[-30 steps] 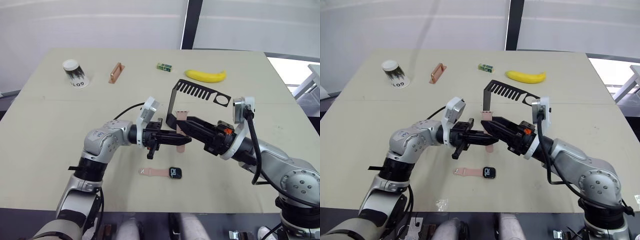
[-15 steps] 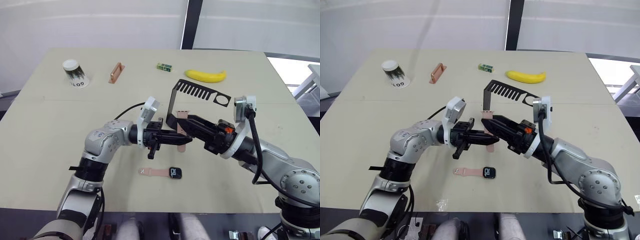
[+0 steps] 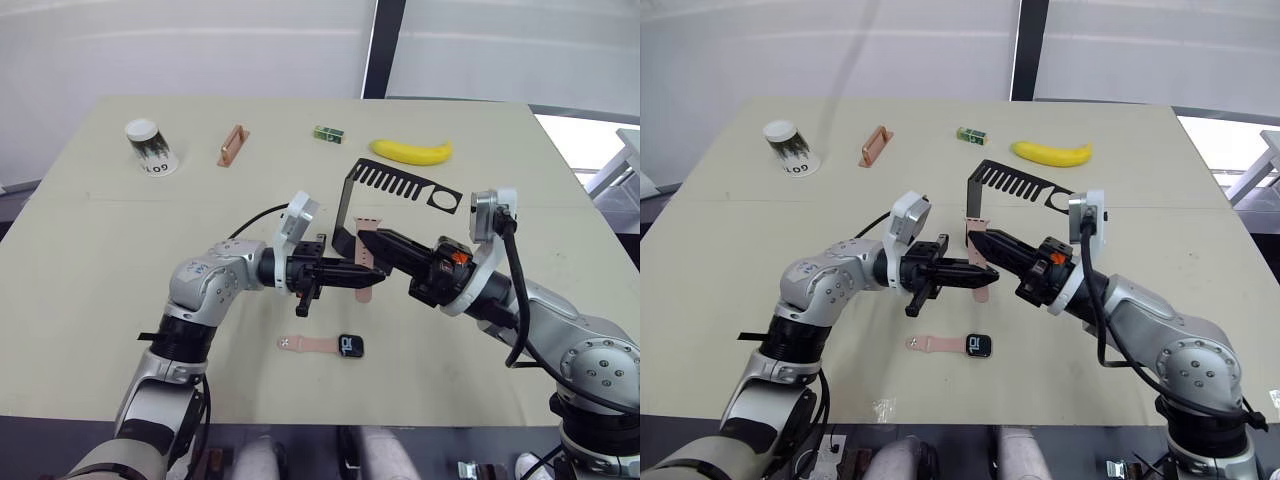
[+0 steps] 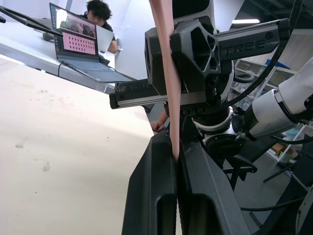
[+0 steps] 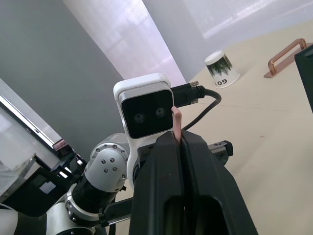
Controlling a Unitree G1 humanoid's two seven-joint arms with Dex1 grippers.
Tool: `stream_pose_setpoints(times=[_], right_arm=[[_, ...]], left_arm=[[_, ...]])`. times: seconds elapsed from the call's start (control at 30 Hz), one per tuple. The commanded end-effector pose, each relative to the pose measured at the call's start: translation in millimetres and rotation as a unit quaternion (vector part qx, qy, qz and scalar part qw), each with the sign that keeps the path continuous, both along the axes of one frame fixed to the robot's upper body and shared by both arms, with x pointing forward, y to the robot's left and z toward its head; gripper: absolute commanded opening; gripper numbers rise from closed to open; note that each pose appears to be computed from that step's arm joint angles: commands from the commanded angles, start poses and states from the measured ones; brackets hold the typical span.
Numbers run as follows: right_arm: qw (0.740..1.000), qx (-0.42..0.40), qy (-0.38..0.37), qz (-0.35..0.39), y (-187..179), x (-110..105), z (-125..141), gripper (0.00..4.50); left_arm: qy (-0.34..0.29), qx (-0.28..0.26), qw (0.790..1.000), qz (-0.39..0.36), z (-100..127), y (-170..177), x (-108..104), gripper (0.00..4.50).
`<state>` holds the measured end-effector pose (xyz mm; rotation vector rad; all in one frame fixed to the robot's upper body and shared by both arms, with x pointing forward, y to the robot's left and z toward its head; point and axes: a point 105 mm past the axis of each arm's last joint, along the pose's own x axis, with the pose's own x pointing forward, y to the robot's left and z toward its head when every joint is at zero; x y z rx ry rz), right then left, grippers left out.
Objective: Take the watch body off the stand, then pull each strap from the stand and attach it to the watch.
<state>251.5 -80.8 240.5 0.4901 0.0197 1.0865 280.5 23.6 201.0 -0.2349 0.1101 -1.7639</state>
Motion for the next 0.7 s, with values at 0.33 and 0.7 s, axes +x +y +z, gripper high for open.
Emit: stream_pose_setpoints(times=[0.33, 0.7], right_arm=[[0.999, 0.003, -0.036, 0.019, 1, -11, 10, 0.0], [0.965, -0.239, -0.049, 0.094, -27, -59, -33, 0.0]], left_arm=[[0.001, -0.001, 1.0, -0.024, 10, 4, -6, 0.82], [-0.161, 0.183, 0.97, 0.003, -42, 28, -12, 4.44]])
